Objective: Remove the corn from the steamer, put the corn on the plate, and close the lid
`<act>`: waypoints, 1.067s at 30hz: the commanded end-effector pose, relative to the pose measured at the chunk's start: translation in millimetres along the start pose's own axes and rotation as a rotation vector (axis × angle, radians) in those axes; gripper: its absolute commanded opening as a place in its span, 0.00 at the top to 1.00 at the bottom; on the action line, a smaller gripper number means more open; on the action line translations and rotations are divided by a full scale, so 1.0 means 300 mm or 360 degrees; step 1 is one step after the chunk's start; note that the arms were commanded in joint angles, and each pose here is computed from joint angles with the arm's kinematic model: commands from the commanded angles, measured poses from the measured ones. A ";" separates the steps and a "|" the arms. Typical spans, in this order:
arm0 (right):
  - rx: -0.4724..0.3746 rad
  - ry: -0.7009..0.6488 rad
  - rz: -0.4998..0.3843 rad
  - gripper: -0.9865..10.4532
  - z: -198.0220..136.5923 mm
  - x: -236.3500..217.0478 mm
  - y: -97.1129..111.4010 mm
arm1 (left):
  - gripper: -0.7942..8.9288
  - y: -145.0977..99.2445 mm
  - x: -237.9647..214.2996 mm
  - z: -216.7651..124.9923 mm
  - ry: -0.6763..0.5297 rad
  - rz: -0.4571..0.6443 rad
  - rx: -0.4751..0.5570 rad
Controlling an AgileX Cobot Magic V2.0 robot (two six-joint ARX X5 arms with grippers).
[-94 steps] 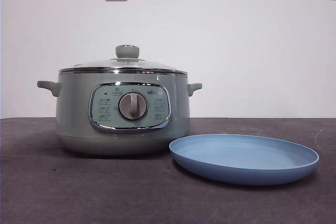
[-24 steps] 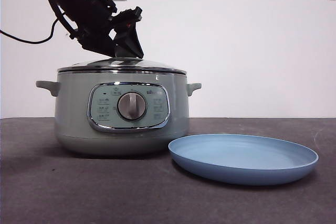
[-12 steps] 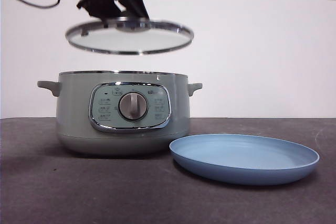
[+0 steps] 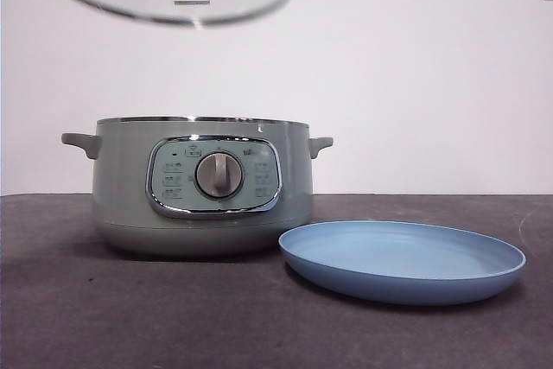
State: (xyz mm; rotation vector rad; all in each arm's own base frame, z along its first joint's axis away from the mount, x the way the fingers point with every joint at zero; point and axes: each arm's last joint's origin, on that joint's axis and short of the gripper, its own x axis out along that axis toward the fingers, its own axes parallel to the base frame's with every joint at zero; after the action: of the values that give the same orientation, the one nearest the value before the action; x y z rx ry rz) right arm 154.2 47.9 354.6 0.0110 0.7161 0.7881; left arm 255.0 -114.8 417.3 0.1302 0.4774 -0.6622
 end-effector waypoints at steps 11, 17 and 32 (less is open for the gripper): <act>-0.0011 -0.0092 -0.0010 0.39 0.025 0.002 -0.004 | 0.93 -0.117 -0.431 -0.053 -0.0098 0.0039 0.0170; 0.0046 -0.0226 -0.0010 0.39 0.070 0.026 -0.023 | 0.93 -0.153 -0.555 -0.119 -0.0113 0.0100 0.0164; 0.0017 -0.0267 0.0110 0.41 0.277 0.408 0.007 | 0.93 -0.201 -0.687 -0.285 -0.0097 0.0120 0.0078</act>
State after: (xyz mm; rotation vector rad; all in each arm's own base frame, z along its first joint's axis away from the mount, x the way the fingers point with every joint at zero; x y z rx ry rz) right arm 254.7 140.9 348.9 0.1041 0.5526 0.8403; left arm 47.6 -25.7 434.9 0.1903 0.4480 -0.6038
